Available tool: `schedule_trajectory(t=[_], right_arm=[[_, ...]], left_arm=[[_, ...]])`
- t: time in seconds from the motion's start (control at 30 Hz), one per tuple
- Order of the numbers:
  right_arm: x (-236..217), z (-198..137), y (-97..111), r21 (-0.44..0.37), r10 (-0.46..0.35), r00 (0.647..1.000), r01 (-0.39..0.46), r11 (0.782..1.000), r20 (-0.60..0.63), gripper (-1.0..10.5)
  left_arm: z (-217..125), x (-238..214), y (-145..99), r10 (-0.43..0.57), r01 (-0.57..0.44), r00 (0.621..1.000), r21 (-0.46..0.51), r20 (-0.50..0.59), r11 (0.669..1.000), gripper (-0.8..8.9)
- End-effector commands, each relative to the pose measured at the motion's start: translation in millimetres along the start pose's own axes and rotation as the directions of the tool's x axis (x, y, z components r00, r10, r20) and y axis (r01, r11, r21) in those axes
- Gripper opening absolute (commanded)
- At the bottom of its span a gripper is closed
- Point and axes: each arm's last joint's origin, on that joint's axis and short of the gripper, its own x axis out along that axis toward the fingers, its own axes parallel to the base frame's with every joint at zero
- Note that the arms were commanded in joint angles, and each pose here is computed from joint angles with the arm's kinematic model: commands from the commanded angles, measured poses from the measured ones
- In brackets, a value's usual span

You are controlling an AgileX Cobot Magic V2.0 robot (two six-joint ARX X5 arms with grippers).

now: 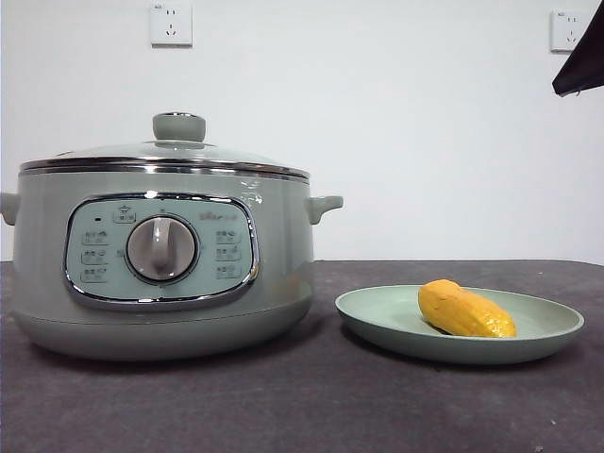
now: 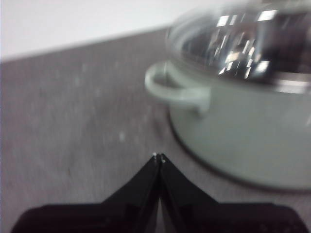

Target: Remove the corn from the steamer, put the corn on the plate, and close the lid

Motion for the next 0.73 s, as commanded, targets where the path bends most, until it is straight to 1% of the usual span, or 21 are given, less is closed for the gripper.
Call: schedule_trajectory(t=[0.03,0.1,0.2,0.73], right_arm=[[0.9,-2.2,-0.2,0.008,-0.003,1.000,0.003,1.000,-0.004,0.0],[1.0,-2.2,-0.2,0.008,-0.003,1.000,0.003,1.000,-0.005,0.0],[0.9,-2.3,-0.2,0.008,-0.003,1.000,0.003,1.000,-0.005,0.0],[1.0,-2.4,-0.2,0.008,-0.003,1.000,0.003,1.000,-0.007,0.0]], left_arm=[[-9.7,2.9,0.5,0.017,-0.017,1.000,-0.041,0.002,0.999,-0.03],[-15.3,3.5,0.4,0.024,-0.024,1.000,-0.054,-0.006,0.998,-0.03],[-13.5,2.4,0.7,0.030,-0.029,0.999,-0.071,0.018,0.997,-0.03],[-14.1,2.4,0.6,0.029,-0.028,1.000,-0.073,0.012,0.997,-0.03]])
